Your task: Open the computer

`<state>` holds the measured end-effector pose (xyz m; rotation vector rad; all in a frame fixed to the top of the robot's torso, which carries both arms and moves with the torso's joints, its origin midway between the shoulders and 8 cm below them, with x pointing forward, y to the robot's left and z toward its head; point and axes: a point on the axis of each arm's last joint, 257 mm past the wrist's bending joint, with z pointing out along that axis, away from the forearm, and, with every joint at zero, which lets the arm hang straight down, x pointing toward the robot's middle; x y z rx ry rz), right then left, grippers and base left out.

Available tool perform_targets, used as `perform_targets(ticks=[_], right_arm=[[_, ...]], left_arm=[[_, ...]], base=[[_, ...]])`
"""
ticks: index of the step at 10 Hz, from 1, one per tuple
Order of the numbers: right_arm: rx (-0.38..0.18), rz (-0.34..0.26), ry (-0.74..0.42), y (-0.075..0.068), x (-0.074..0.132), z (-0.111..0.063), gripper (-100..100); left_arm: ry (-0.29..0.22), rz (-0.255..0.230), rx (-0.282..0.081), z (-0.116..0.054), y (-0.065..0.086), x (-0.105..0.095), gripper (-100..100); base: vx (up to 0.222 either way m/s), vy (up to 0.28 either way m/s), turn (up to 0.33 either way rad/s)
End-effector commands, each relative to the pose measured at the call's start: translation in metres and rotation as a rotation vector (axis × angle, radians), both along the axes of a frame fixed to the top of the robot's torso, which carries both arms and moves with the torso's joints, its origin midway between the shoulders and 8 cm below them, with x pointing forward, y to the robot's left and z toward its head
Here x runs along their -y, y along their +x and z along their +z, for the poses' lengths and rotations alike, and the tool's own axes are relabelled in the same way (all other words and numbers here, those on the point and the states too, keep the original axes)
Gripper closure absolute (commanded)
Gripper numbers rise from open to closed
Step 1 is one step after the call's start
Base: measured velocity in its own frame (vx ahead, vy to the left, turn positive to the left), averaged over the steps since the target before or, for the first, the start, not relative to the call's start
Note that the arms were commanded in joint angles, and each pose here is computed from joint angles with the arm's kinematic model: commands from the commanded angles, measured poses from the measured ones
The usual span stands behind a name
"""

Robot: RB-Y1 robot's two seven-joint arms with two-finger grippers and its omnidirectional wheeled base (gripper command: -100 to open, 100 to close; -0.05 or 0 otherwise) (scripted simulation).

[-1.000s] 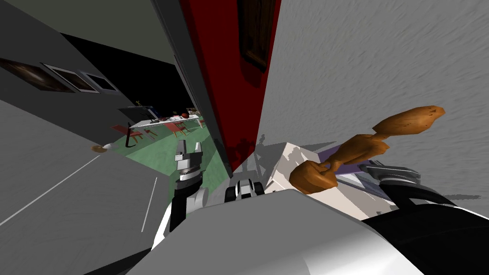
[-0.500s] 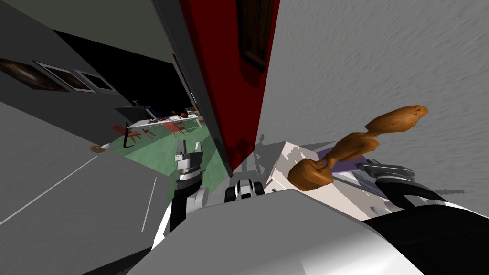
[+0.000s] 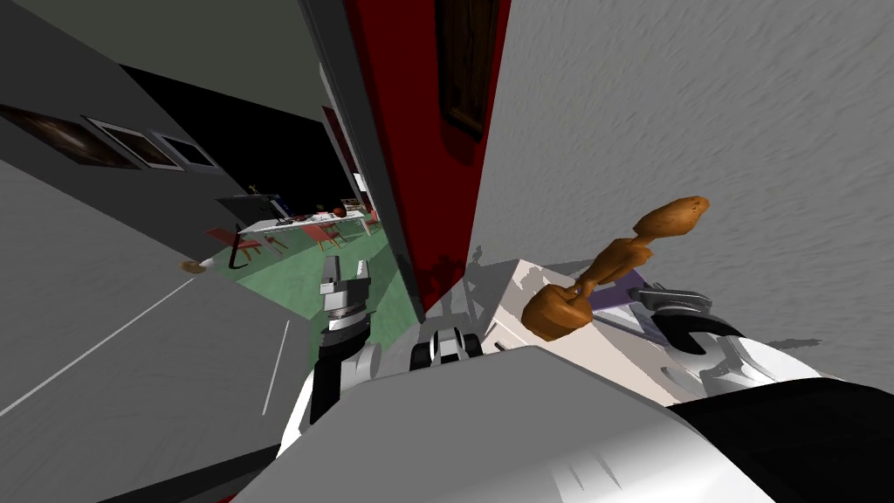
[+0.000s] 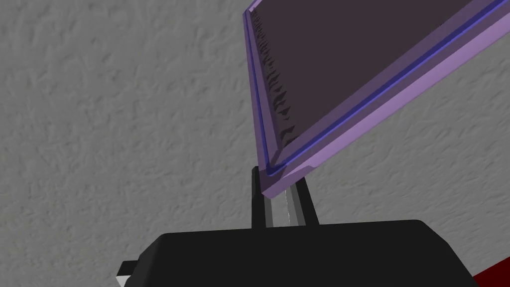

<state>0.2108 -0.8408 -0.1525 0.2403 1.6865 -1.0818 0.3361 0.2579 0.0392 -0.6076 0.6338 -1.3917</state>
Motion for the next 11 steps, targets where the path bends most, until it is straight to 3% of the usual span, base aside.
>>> perform_targets(ticks=[1,4,8,9,10,11], right_arm=[[0.003,-0.004,0.056,0.024,-0.011,-0.028,100],[-0.019,0.023,0.064,0.035,-0.019,-0.038,100],[-0.019,0.023,0.064,0.035,-0.019,-0.038,100],[0.013,-0.032,0.008,0.035,-0.007,-0.008,100],[0.013,-0.032,0.008,0.035,-0.007,-0.008,100],[0.025,-0.081,-0.007,0.032,-0.002,-0.004,100]], left_arm=[[0.000,0.000,0.000,0.000,0.000,0.000,0],[0.000,0.000,0.000,0.000,0.000,0.000,0],[0.000,0.000,0.000,0.000,0.000,0.000,0],[0.000,0.000,0.000,0.000,0.000,0.000,0],[0.000,0.000,0.000,0.000,0.000,0.000,0],[0.000,0.000,0.000,0.000,0.000,0.000,0]], base=[[-0.087,-0.005,0.019],[-0.029,-0.001,0.005],[0.002,0.001,-0.005],[-0.159,-0.052,0.311],[-0.205,-0.079,0.216],[-0.273,-0.105,0.351]])
